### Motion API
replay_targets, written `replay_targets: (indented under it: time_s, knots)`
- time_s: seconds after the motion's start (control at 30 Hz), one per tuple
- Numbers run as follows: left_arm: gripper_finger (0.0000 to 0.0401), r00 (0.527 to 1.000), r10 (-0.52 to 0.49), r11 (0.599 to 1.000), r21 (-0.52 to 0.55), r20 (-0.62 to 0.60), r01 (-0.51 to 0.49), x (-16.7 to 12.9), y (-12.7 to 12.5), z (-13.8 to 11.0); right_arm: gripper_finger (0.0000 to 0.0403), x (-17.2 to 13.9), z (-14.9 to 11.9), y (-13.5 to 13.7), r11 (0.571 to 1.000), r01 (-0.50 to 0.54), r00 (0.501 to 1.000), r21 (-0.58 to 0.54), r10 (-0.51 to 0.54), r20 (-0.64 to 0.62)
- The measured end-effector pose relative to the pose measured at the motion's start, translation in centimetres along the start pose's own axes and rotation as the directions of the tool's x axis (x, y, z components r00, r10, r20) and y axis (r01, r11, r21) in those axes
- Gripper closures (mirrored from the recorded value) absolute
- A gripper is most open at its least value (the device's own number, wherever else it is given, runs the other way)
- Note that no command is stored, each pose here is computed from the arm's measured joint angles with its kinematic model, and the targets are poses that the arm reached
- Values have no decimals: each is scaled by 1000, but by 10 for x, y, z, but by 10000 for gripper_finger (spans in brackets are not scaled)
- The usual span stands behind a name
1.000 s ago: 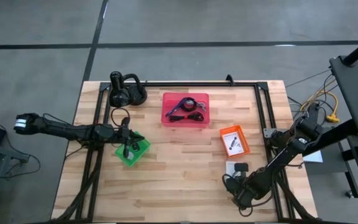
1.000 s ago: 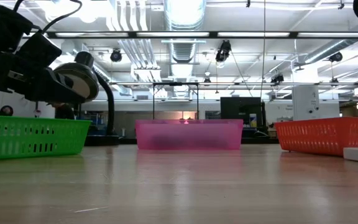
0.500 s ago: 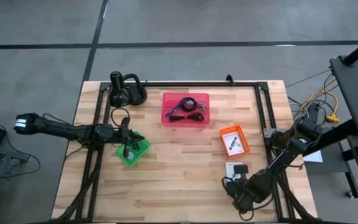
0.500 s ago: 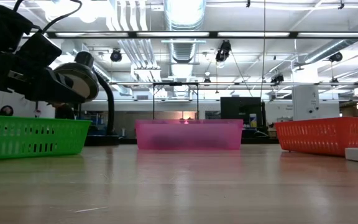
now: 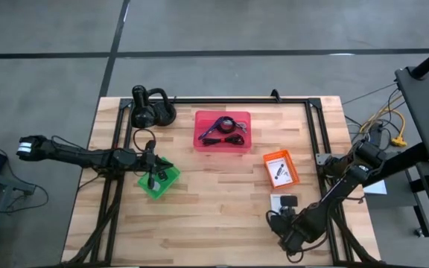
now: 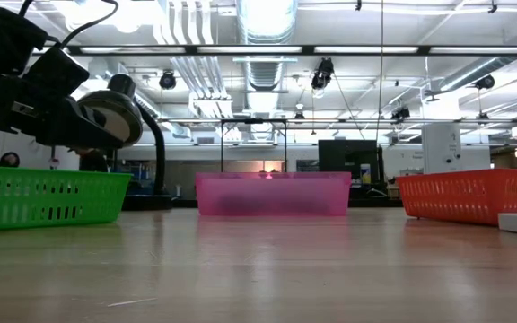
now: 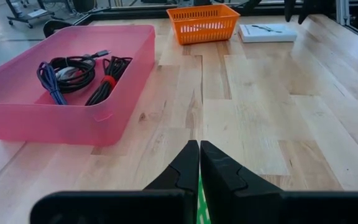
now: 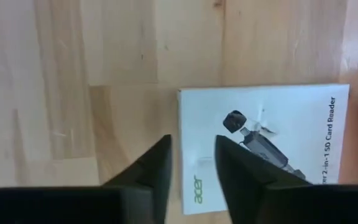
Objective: Pick and place items into bin
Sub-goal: Put the card reader box into the orange bin
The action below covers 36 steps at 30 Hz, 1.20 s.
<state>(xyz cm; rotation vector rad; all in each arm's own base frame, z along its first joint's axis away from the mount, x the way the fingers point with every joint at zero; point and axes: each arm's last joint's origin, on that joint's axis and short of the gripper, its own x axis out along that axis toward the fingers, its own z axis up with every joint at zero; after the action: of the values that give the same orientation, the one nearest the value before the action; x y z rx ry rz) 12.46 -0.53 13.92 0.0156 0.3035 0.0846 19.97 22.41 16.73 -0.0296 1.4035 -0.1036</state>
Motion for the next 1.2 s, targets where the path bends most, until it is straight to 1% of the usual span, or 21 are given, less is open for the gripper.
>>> replay_targets:
  time_s: [0.17, 0.27, 0.4, 0.53, 0.6, 0.67, 0.77, 1.0, 1.07, 1.2]
  knots:
    - [401, 1000, 0, 1000, 0, 0, 0, 0, 0, 0, 215, 3, -1, 0, 1000, -3, 1000, 18, 3, -2]
    - [401, 1000, 0, 1000, 0, -1, 0, 0, 0, 0, 180, 8, -2, 1, 1000, -3, 1000, 27, 4, -12]
    - [401, 1000, 0, 1000, 1, -4, 0, 0, 0, 0, 154, 21, -4, 3, 1000, 22, 998, -5, -23, -53]
    - [401, 1000, 0, 1000, 1, -2, 0, 0, 0, 0, 149, 36, -5, 3, 999, 25, 991, -35, -30, -133]
    - [401, 1000, 0, 1000, 1, -3, 0, 0, 0, 0, 157, 42, -4, 2, 999, 0, 984, -54, -9, -177]
    - [401, 1000, 0, 1000, 1, -2, 0, 0, 0, 0, 175, 45, -4, 2, 996, -13, 982, -84, -4, -189]
    - [401, 1000, 0, 1000, 1, -3, 0, 0, 0, 0, 213, 47, -1, -2, 993, -13, 984, -117, -8, -178]
    - [401, 1000, 0, 1000, 1, -3, 0, 0, 0, 0, 311, 49, 4, -6, 995, -35, 983, -97, 17, -183]
    - [401, 1000, 0, 1000, 1, -3, 0, 0, 0, 0, 329, 50, 4, -6, 994, -38, 985, -98, 21, -171]
    - [401, 1000, 0, 1000, 1, -4, 0, 0, 0, 0, 347, 51, 7, -3, 993, -57, 992, -107, 44, -121]
